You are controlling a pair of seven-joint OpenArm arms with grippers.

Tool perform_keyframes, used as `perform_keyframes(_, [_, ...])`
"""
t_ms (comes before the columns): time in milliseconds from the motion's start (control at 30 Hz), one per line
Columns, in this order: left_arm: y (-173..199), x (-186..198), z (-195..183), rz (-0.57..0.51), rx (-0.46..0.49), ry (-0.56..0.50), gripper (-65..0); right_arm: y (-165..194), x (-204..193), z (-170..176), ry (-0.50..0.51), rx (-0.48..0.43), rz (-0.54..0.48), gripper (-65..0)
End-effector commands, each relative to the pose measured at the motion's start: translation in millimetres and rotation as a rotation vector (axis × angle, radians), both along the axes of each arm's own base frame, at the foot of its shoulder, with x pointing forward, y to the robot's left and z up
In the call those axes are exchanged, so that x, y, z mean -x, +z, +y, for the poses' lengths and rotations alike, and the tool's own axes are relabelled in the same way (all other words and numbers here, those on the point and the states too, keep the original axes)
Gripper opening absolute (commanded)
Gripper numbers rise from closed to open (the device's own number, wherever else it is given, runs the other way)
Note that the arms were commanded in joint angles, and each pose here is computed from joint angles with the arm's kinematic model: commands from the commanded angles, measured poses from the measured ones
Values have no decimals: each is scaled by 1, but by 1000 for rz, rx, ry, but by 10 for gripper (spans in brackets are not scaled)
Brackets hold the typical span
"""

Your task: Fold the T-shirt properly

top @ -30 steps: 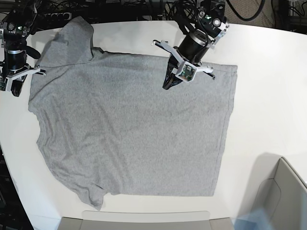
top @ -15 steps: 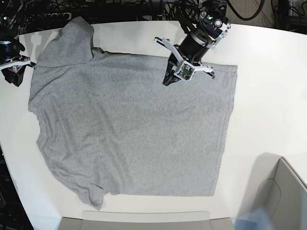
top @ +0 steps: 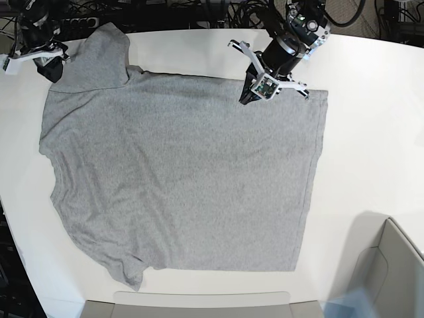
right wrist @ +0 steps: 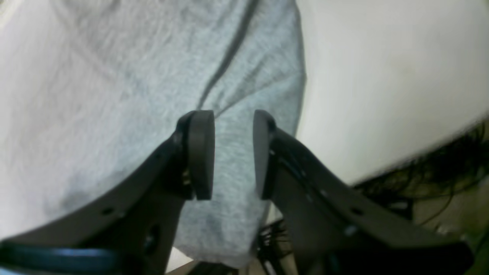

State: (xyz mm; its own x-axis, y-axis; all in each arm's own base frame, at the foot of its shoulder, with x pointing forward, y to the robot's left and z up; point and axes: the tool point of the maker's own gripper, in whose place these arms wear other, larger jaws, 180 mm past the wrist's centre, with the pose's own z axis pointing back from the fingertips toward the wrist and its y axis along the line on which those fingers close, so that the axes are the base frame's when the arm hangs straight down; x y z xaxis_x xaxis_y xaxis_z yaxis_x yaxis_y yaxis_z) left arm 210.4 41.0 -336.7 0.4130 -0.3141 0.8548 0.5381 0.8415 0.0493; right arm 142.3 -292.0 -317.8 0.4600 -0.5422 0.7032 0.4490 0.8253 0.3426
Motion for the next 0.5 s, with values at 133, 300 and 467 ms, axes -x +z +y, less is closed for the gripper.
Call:
perform_keyframes(133, [10,-3,3,-40,-1,-14,-647,-18,16,-10,-41,-30,44,-477])
perform_keyframes(300, [10,-3,3,-40,-1,-14,-647,-49,32,-20,-86,-114,101,-479])
perform_keyframes(467, [10,-3,3,-39,-3,-15,-647,-57,29,-17,-109,-184,76,-479])
